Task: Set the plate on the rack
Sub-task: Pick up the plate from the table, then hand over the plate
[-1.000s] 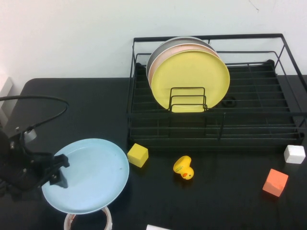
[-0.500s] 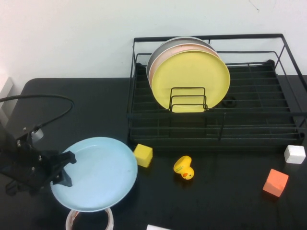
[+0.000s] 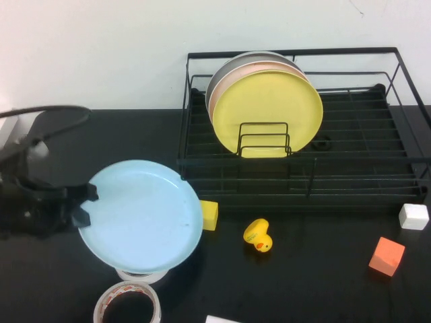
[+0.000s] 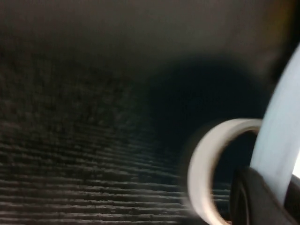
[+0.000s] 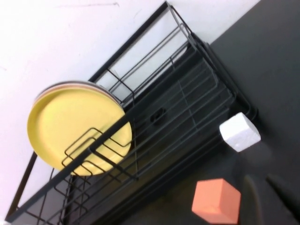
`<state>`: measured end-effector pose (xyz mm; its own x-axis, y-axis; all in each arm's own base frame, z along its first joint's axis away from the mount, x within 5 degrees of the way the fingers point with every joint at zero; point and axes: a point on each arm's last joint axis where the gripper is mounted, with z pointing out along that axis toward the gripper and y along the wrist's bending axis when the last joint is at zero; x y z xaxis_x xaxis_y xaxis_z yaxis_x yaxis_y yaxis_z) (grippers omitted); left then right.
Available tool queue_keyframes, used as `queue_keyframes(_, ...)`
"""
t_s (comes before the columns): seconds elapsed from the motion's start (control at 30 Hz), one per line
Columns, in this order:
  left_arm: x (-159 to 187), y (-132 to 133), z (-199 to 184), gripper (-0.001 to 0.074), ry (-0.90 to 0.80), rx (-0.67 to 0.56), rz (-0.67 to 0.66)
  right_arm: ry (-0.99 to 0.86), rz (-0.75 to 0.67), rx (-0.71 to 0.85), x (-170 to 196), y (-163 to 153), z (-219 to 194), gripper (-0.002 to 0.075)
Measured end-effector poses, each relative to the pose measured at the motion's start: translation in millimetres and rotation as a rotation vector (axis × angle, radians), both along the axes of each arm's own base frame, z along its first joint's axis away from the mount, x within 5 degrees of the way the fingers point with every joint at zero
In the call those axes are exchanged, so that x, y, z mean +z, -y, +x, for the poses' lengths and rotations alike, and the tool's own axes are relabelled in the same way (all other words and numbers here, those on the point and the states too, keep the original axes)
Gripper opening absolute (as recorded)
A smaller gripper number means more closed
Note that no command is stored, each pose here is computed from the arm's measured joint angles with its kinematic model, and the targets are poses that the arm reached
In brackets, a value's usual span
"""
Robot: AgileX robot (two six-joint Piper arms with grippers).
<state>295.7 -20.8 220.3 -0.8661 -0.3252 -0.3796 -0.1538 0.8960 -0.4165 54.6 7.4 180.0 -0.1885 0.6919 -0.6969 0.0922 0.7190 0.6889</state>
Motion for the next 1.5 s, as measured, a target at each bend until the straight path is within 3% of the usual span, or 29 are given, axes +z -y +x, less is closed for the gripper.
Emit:
queue_keyframes(0.47,108.4,7.7,-80.4,0.0014,0.356,-0.142,0.038,-0.075,0.048,0.05,-6.2,-5.5,-2.0,0.001)
queue_keyframes(0.7,128.0,17.5,-124.2,0.0014,0.441,-0.218,-0.027,-0.045,-0.024,0.273,15.1,-23.4,-9.7,0.0028)
queue_keyframes(0.9,120.6,33.2,-147.3,0.0007,0.52,-0.343,-0.124,0.013,-0.027,0.508,57.9,-42.1,-13.9,0.0176)
queue_keyframes(1.13,101.3,49.4,-156.3,0.0006,0.524,-0.468,-0.198,0.019,-0.123,0.72,95.7,-53.9,7.0,0.0456)
queue_keyframes(1.27,104.1,55.3,-157.7,0.0006,0.572,-0.505,-0.236,0.053,-0.171,0.824,112.8,-58.8,22.6,0.0501)
queue_keyframes(1.5,111.4,58.4,-156.7,0.0006,0.642,-0.502,-0.296,0.175,-0.183,0.965,138.9,-66.0,48.9,0.051)
